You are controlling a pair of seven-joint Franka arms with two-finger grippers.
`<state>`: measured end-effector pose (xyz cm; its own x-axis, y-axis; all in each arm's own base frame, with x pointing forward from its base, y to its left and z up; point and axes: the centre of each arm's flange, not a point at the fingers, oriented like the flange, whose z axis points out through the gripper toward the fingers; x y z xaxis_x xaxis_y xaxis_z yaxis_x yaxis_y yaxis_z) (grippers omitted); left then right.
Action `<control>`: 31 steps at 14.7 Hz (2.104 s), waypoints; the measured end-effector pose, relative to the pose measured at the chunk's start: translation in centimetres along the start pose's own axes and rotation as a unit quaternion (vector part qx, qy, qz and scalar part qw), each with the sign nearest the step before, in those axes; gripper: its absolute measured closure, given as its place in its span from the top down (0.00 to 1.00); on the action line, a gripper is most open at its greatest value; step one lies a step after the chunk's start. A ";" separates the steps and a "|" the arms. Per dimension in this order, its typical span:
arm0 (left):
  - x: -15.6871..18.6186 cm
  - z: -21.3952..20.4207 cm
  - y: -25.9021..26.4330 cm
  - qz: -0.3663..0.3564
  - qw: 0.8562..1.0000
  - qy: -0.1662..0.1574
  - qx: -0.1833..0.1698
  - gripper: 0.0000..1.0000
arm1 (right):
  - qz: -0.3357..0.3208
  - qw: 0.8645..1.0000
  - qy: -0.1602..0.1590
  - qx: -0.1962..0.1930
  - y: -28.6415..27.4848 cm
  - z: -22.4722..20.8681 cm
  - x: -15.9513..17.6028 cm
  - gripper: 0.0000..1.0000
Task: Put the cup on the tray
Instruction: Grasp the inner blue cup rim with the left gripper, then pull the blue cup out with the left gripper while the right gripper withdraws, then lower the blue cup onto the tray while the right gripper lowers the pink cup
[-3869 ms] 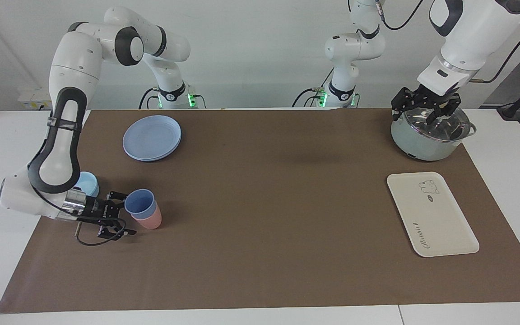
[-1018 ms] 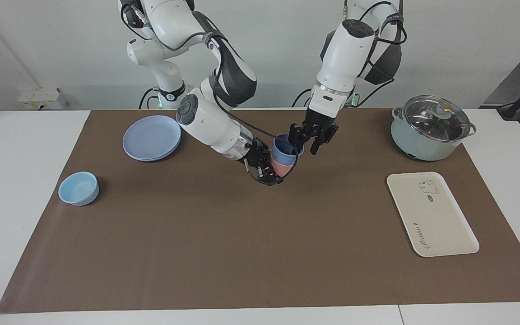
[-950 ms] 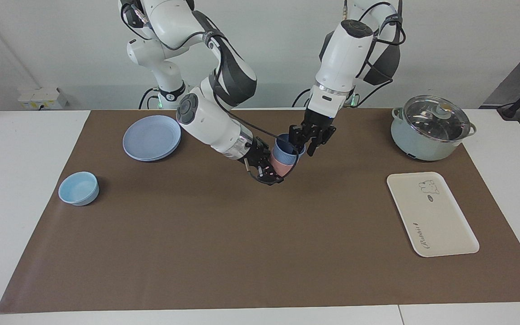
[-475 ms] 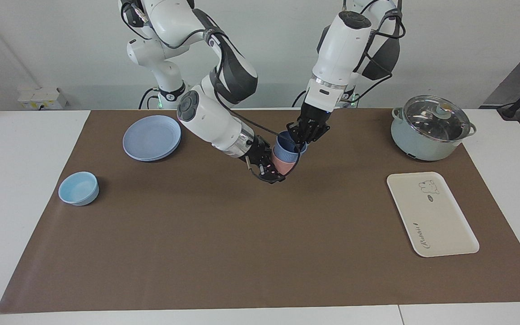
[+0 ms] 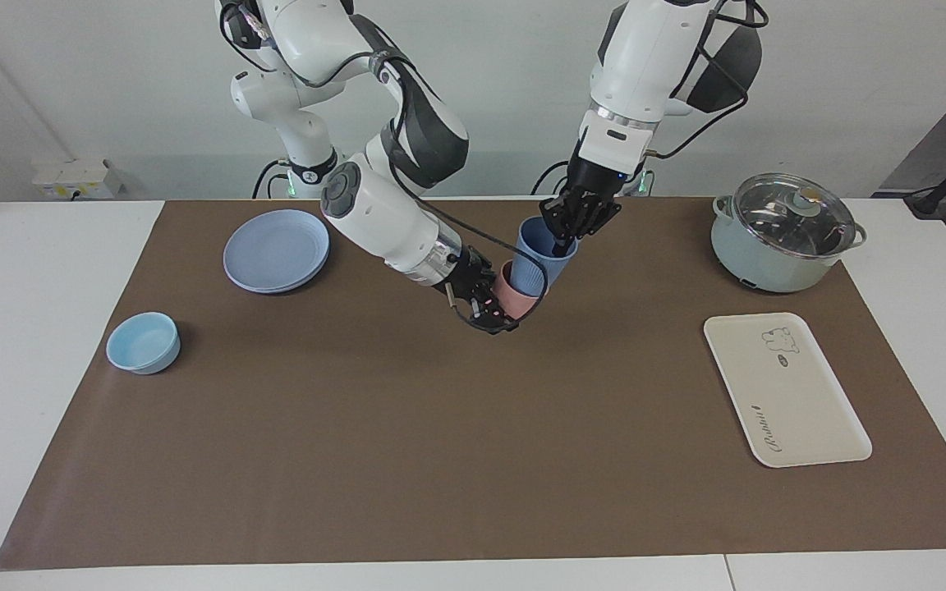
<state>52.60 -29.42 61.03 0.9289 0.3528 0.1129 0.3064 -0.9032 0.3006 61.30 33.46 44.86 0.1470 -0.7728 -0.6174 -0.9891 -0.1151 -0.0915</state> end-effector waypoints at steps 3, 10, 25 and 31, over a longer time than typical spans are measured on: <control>0.1 -0.1 -0.1 -0.001 1.000 -0.001 0.002 0.05 | 0.004 1.000 0.001 0.003 -0.2 -0.3 0.6 0.76; 7.0 -6.3 -9.5 -0.021 0.999 0.024 0.024 0.05 | 0.045 0.999 0.003 0.028 -2.1 -3.6 5.7 0.76; 17.2 9.3 -39.5 0.122 0.987 0.047 0.094 0.05 | 0.089 0.983 -0.151 0.062 2.2 -14.9 37.5 0.76; 16.8 11.7 -43.0 0.156 0.981 0.050 0.104 0.05 | 0.063 0.979 -0.184 0.060 5.1 -14.7 44.8 0.76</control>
<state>57.42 12.48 38.92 0.9623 0.0631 0.2644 0.0551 -0.9978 0.0376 62.82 -10.95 28.24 0.0359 -0.4966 -0.8672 -0.9956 0.0574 -0.0741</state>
